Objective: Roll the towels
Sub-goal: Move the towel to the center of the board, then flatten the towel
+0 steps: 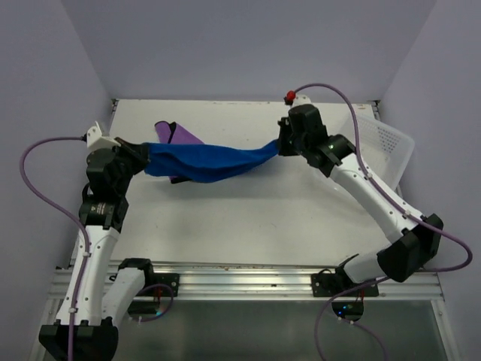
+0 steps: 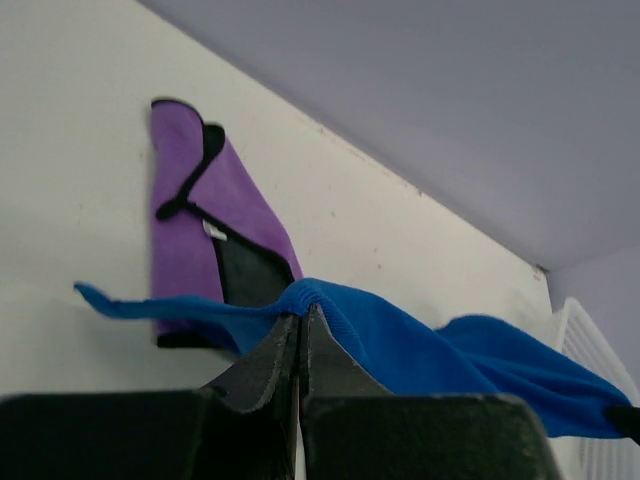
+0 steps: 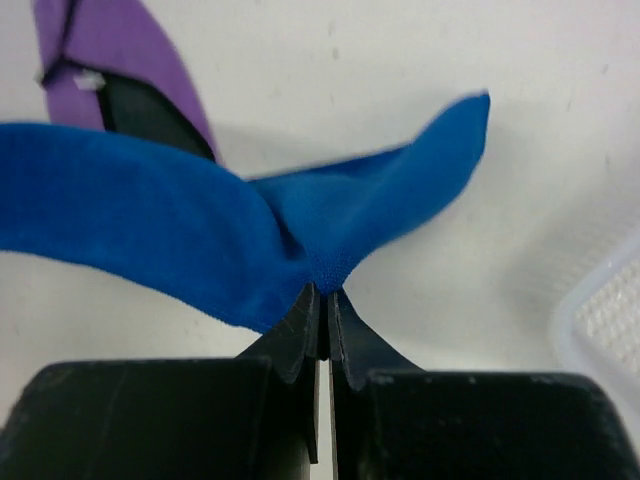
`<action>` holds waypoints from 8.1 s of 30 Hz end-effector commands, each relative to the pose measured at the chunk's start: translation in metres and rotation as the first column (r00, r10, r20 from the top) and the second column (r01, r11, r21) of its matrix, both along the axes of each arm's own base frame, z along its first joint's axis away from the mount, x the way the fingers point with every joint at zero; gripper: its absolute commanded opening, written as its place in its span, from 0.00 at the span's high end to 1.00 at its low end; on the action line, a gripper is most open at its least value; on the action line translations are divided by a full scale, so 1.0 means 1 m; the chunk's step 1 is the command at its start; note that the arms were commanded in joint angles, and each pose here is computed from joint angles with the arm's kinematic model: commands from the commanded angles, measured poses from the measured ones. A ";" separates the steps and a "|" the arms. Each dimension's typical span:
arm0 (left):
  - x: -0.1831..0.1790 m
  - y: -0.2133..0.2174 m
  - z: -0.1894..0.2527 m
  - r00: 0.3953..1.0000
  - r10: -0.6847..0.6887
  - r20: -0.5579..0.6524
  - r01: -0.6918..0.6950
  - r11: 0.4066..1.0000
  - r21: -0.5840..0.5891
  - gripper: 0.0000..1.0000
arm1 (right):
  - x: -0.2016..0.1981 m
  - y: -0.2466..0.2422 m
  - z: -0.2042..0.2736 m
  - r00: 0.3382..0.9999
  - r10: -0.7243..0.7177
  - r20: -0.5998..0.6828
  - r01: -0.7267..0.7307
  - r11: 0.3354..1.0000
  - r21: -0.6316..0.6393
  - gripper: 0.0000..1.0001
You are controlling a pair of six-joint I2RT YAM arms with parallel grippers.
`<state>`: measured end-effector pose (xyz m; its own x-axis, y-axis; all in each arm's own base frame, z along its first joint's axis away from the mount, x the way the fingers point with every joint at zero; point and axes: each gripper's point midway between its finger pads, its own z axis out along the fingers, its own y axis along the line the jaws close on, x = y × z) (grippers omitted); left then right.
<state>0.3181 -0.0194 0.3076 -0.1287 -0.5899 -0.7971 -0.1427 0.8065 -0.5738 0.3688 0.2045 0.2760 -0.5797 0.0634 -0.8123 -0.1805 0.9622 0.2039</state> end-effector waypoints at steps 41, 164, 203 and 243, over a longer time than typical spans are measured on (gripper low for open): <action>-0.063 0.023 -0.073 0.989 0.145 -0.012 -0.145 0.989 -0.040 1.00 | -0.131 0.000 -0.220 0.901 -0.012 -0.434 0.131 0.960 0.247 0.49; -0.035 -0.009 -0.083 0.996 0.025 -0.087 -0.029 0.999 -0.036 1.00 | -0.082 0.022 -0.180 0.873 -0.053 -0.484 0.314 0.821 0.477 0.59; -0.040 -0.010 -0.096 0.995 0.003 -0.099 -0.003 1.000 0.000 1.00 | -0.096 0.084 -0.251 0.713 -0.039 -0.700 0.576 0.602 0.553 0.64; 0.058 0.026 0.023 0.944 -0.279 0.174 0.329 0.805 -0.493 1.00 | 0.053 -0.057 0.018 0.953 -0.264 -0.151 0.303 0.874 0.380 1.00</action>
<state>0.3711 0.0133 0.2510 -0.2948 -0.8822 -0.3671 -0.1210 0.4155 -0.9015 0.4073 0.1540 0.2595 -0.5804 0.5568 -0.5942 0.1771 0.7985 0.5753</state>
